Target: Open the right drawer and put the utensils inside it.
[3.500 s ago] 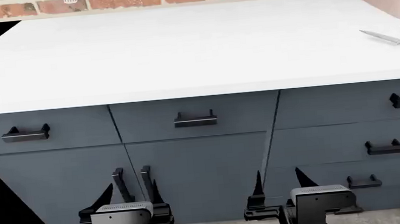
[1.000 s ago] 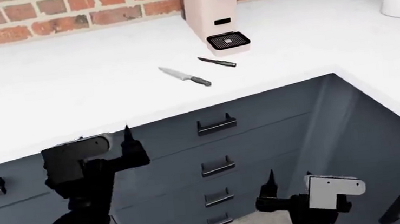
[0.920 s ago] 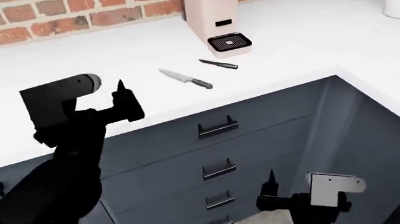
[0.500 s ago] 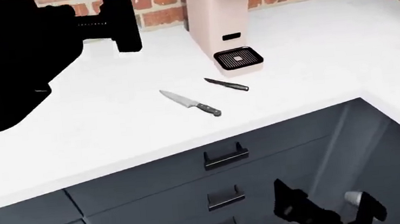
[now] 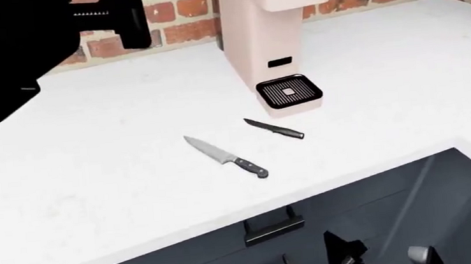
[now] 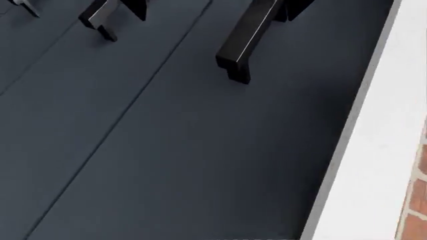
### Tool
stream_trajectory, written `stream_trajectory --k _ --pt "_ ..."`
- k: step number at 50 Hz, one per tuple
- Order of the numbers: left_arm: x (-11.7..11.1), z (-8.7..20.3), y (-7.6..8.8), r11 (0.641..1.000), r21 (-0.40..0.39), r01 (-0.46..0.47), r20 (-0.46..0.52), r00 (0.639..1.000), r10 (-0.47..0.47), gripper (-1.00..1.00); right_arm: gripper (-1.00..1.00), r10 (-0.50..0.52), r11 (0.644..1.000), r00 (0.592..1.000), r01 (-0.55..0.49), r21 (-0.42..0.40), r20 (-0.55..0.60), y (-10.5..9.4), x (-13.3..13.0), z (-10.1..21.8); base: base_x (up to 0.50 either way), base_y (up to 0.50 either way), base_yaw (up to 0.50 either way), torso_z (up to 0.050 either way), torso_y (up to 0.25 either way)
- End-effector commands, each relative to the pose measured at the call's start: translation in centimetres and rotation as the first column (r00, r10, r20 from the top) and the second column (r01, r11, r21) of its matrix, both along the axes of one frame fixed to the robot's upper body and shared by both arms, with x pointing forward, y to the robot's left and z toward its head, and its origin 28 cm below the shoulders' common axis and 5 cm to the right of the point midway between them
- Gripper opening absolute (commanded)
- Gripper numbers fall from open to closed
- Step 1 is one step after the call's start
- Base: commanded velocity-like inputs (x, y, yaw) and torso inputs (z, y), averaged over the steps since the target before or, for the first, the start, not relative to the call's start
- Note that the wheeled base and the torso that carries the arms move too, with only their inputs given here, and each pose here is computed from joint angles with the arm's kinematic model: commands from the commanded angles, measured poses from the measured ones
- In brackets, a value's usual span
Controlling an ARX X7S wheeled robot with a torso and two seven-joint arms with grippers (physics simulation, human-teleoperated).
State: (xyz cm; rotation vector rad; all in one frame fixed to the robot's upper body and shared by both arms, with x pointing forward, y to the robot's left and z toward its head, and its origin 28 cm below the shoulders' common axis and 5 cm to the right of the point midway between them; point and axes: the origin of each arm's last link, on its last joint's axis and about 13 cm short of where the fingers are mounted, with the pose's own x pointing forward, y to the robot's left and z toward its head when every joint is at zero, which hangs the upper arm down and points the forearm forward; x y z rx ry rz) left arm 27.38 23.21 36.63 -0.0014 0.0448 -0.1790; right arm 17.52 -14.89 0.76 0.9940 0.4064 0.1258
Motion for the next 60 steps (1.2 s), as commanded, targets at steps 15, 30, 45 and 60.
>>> stream_trajectory --k 15,30,45,60 --pt "0.1 -0.1 0.2 1.0 0.009 -0.006 -0.009 1.0 0.006 1.0 1.0 0.133 0.981 0.988 -0.12 0.155 -0.075 1.4 0.3 -2.0 0.0 0.0 0.0 0.0 0.0" --pt "0.1 -0.1 0.2 1.0 0.008 -0.008 -0.01 1.0 0.008 1.0 1.0 0.209 0.961 0.977 -0.196 0.193 -0.048 3.1 2.7 -2.1 0.0 0.0 0.0 0.0 0.0" --pt "0.2 0.2 0.3 1.0 -0.004 -0.007 -0.007 1.0 0.007 1.0 1.0 0.252 0.943 0.967 -0.238 0.231 -0.029 4.7 5.5 -1.9 0.0 0.0 0.0 0.0 0.0" --pt "0.3 -0.1 0.2 1.0 -0.001 0.0 -0.013 1.0 0.0 1.0 1.0 0.276 0.939 0.96 -0.258 0.226 -0.051 5.6 8.2 -2.9 0.0 0.0 0.0 0.0 0.0"
